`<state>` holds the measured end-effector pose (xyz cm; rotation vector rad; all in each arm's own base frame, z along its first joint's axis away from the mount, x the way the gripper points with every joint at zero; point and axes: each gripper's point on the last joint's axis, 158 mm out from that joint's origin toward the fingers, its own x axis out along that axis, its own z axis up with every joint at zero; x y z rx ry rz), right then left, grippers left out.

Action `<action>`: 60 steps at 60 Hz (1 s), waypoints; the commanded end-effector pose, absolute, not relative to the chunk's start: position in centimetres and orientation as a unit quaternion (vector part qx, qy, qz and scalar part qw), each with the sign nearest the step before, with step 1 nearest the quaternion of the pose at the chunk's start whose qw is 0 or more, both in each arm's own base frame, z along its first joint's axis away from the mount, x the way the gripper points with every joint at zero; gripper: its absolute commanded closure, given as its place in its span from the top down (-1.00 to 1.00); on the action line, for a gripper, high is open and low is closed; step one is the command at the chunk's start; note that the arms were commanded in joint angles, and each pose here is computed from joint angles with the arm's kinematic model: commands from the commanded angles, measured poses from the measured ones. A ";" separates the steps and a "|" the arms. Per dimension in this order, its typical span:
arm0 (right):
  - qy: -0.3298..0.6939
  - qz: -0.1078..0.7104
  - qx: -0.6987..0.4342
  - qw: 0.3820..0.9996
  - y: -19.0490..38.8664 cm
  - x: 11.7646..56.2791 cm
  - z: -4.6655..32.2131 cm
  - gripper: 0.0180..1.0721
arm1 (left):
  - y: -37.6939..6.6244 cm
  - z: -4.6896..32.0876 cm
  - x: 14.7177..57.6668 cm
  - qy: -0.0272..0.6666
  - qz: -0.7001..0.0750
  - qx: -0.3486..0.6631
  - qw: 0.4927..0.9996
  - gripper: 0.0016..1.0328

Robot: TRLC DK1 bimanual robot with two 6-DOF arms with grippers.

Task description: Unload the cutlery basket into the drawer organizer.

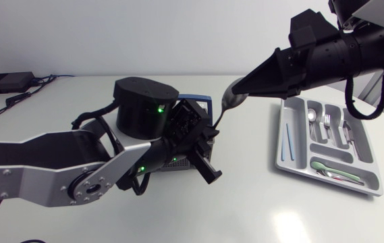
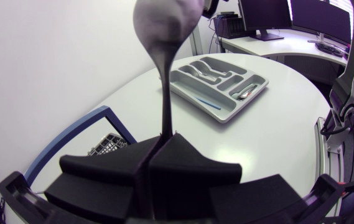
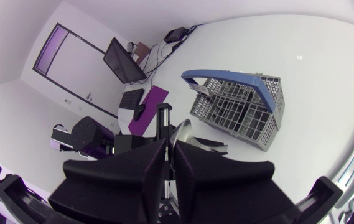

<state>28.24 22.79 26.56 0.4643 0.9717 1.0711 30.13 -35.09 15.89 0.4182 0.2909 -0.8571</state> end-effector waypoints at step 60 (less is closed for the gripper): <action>0.334 0.487 0.182 0.786 19.1 30.2 26.1 -0.16 | -35.3 19.3 27.5 0.198 -0.519 0.088 0.827 -0.69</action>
